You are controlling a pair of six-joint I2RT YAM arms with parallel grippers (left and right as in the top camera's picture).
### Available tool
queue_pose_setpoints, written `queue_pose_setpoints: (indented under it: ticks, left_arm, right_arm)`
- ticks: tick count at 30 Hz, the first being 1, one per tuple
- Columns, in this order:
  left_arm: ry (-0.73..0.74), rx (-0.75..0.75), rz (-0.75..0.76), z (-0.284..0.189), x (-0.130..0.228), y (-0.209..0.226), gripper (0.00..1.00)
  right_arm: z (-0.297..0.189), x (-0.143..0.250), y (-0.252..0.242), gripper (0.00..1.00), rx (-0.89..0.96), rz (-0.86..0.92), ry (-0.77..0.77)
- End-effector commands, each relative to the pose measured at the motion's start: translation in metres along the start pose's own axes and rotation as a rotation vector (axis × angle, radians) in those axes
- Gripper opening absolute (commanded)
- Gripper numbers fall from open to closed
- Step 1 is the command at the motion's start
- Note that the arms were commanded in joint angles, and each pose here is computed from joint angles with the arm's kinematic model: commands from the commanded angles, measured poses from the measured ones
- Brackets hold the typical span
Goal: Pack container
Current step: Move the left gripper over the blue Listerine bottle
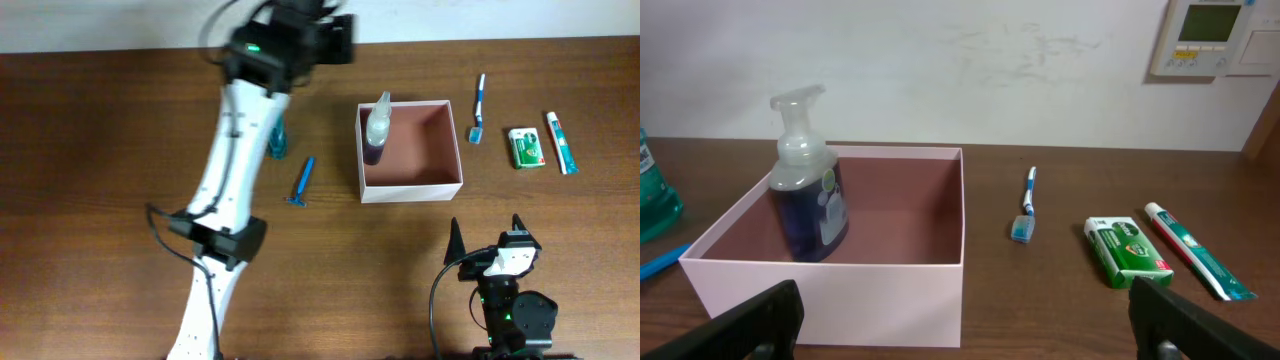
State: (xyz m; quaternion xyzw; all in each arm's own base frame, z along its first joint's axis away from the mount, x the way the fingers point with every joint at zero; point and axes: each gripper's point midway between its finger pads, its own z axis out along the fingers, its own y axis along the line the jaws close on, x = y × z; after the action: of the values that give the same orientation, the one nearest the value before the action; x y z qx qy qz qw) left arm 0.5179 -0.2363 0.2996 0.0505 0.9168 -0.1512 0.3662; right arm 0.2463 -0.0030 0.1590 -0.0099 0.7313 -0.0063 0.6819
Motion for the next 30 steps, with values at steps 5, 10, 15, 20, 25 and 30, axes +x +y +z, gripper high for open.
queue_pose_setpoints:
  ticks: [5, 10, 15, 20, 25, 30]
  left_arm:
    - [0.255, -0.156, 0.002, -0.019, 0.048, 0.085, 0.68]
    - [0.355, -0.159, -0.012, 0.0, 0.069, 0.093, 0.69]
    - [0.443, -0.192, -0.034, 0.015, 0.091, 0.102, 0.69]
    - [0.489, -0.23, -0.058, 0.034, 0.104, 0.117, 0.69]
    - [0.538, -0.243, -0.067, 0.048, 0.119, 0.125, 0.69]
    - [0.515, -0.238, -0.065, 0.06, 0.117, 0.126, 0.69]
  right_arm:
    - [0.0, 0.001, 0.002, 0.99, -0.009, 0.004, 0.001]
    - [0.0, 0.001, 0.002, 0.99, -0.009, 0.004, 0.001]
    - [0.0, 0.001, 0.002, 0.99, -0.009, 0.004, 0.001]
    - [0.0, 0.001, 0.002, 0.99, -0.009, 0.004, 0.001]
    - [0.0, 0.001, 0.002, 0.99, -0.009, 0.004, 0.001]
    - [0.0, 0.001, 0.002, 0.99, -0.009, 0.004, 0.001]
